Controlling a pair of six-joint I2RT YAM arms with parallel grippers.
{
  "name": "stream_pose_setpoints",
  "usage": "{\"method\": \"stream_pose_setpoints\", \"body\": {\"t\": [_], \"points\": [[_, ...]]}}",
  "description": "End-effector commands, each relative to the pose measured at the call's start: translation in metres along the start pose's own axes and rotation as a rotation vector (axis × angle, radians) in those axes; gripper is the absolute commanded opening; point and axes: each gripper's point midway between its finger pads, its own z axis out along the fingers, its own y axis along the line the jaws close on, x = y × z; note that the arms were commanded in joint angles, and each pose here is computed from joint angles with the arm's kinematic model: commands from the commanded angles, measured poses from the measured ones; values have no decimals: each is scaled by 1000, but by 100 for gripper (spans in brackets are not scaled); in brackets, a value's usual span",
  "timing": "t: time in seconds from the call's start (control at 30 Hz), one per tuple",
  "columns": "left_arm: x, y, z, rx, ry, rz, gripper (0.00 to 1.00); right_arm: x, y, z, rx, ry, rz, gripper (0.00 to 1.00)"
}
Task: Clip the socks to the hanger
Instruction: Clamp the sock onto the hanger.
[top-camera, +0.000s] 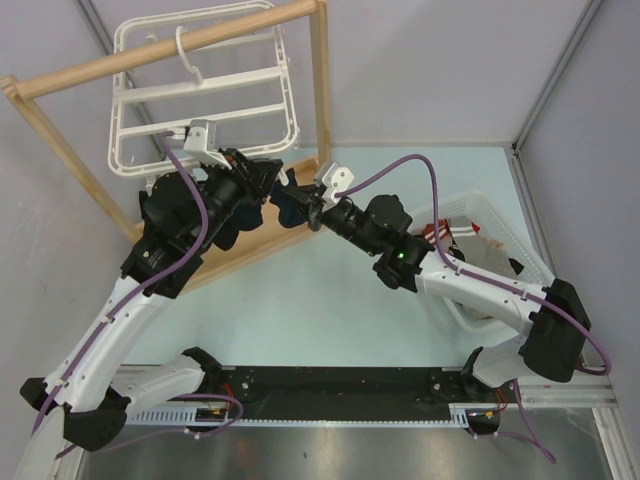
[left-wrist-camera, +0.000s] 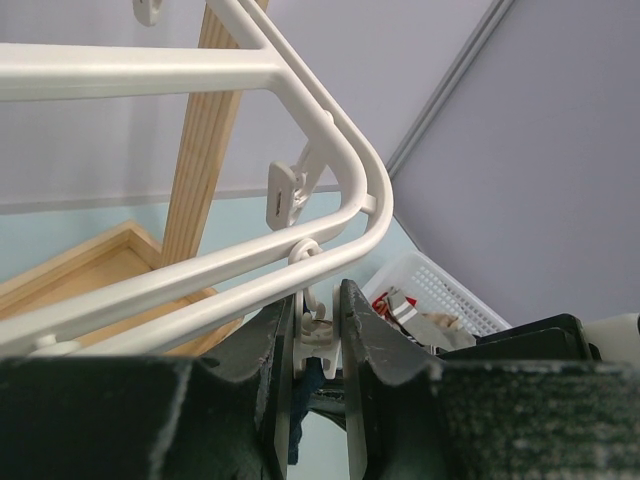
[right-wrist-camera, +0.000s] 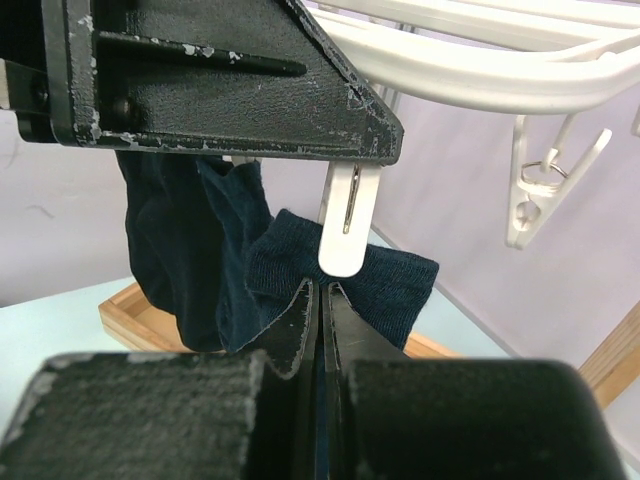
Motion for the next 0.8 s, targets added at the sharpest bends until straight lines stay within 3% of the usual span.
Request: {"method": "stream_pose_setpoints", "body": {"t": [0.0, 0.53, 0.77], "points": [[10, -10, -4, 54, 57, 19, 0, -50, -8, 1, 25, -118, -26, 0], [9, -10, -6, 53, 60, 16, 2, -60, -13, 1, 47, -157, -14, 0], [7, -11, -7, 56, 56, 14, 18, -62, -11, 2, 40, -161, -11, 1]]}}
